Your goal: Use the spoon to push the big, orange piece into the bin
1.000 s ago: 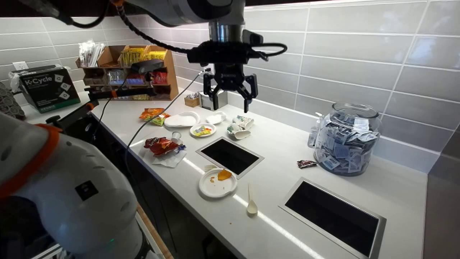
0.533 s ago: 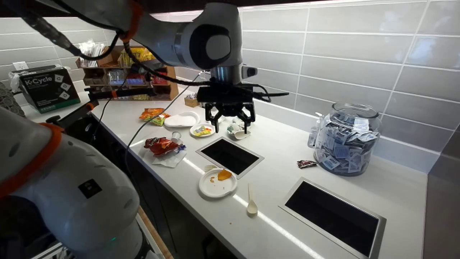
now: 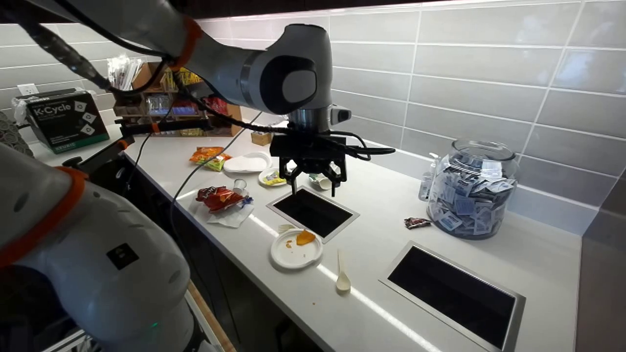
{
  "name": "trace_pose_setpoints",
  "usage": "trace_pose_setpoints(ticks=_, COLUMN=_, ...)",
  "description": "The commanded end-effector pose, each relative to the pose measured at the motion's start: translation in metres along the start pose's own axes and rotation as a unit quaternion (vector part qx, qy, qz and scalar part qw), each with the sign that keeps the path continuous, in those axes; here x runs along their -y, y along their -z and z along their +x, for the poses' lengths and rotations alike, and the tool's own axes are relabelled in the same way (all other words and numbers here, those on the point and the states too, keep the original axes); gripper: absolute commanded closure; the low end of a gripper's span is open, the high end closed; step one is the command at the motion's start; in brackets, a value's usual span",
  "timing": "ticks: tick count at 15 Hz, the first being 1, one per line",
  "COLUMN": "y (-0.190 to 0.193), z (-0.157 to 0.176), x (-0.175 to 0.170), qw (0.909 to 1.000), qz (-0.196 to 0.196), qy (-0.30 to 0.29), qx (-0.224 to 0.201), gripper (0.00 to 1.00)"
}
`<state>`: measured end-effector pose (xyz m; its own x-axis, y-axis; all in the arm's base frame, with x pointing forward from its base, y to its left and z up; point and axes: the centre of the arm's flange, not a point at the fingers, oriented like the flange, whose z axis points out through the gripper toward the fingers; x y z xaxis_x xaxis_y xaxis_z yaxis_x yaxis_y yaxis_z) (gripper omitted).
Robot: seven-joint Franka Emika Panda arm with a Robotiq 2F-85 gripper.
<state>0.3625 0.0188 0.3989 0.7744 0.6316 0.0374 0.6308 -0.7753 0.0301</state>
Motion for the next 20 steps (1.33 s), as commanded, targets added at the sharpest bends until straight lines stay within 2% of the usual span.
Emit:
trace_pose_setpoints(ticks=1, y=-0.011, z=-0.002, x=-0.004, qw=1.0, qz=0.005, qy=0.004, qx=-0.005, gripper=0.0)
trace_pose_setpoints(ticks=7, y=-0.043, z=-0.014, x=-0.015, qw=0.9986, qz=0.005, qy=0.035, qx=-0.04, gripper=0.0)
trace_pose_setpoints(ticks=14, y=-0.083, z=-0.019, x=-0.03, qw=0.9983, qz=0.035, qy=0.023, qx=-0.039, gripper=0.0)
trace_pose_setpoints(ticks=20, y=-0.117, z=-0.025, x=-0.03, qw=0.9988, qz=0.032, qy=0.019, qx=-0.032, gripper=0.0)
